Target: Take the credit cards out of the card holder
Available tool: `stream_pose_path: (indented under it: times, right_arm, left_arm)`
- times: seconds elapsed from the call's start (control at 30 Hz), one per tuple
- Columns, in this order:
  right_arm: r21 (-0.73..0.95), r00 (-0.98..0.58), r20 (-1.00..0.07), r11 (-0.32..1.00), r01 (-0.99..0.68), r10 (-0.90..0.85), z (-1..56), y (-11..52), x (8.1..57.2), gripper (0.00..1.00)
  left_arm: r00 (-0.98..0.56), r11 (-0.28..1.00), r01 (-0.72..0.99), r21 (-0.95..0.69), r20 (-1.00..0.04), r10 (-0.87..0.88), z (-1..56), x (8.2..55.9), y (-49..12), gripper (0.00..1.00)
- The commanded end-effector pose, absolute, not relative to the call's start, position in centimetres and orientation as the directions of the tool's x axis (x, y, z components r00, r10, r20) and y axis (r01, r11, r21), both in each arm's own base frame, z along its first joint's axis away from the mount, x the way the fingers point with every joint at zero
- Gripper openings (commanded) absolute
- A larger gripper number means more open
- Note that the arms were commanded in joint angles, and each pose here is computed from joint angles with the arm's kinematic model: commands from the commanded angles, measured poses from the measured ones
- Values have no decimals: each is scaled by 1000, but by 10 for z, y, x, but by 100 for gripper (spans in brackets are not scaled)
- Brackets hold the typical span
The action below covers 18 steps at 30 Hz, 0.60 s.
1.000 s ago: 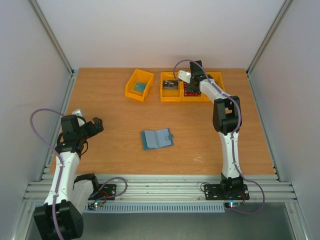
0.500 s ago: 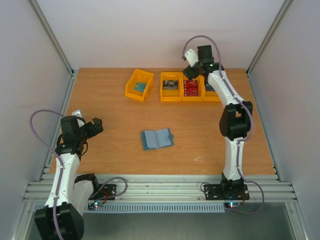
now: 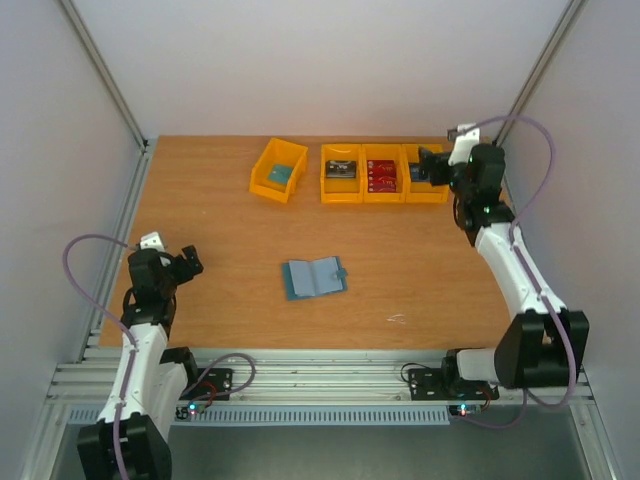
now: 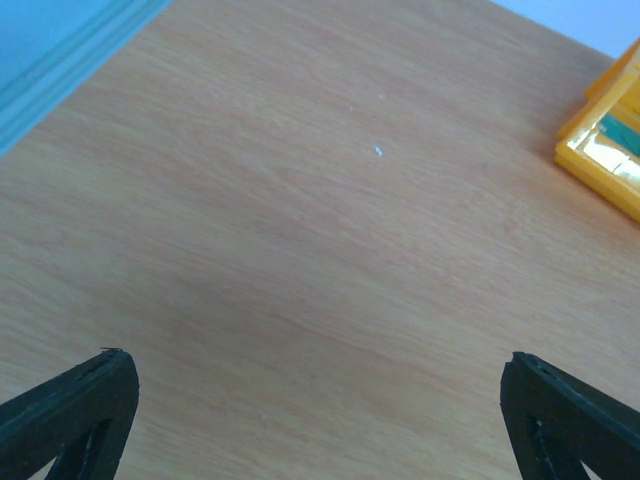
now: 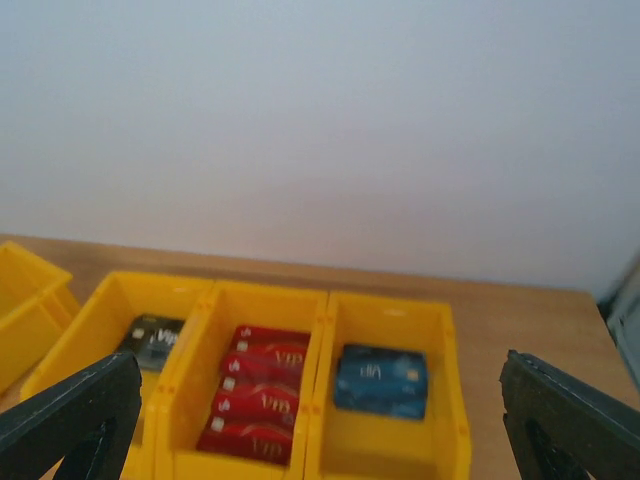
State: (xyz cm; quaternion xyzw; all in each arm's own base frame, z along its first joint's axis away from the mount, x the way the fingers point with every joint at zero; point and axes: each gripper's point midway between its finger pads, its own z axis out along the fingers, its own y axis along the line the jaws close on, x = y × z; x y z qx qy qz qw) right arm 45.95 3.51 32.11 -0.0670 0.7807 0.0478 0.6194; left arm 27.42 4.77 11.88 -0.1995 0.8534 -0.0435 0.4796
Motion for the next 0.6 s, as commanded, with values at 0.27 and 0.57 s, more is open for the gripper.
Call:
stream_pose_path:
  times: [0.27, 0.57]
  right_arm:
    - [40, -176, -981, 979, 198, 76, 235, -29, 371, 98]
    - [14, -193, -979, 967, 253, 64, 160, -39, 358, 99]
  left_arm:
    - [-275, 964, -185, -192, -931, -238, 163, 299, 50, 99]
    - [-202, 968, -227, -111, -967, -158, 148, 300, 63, 99]
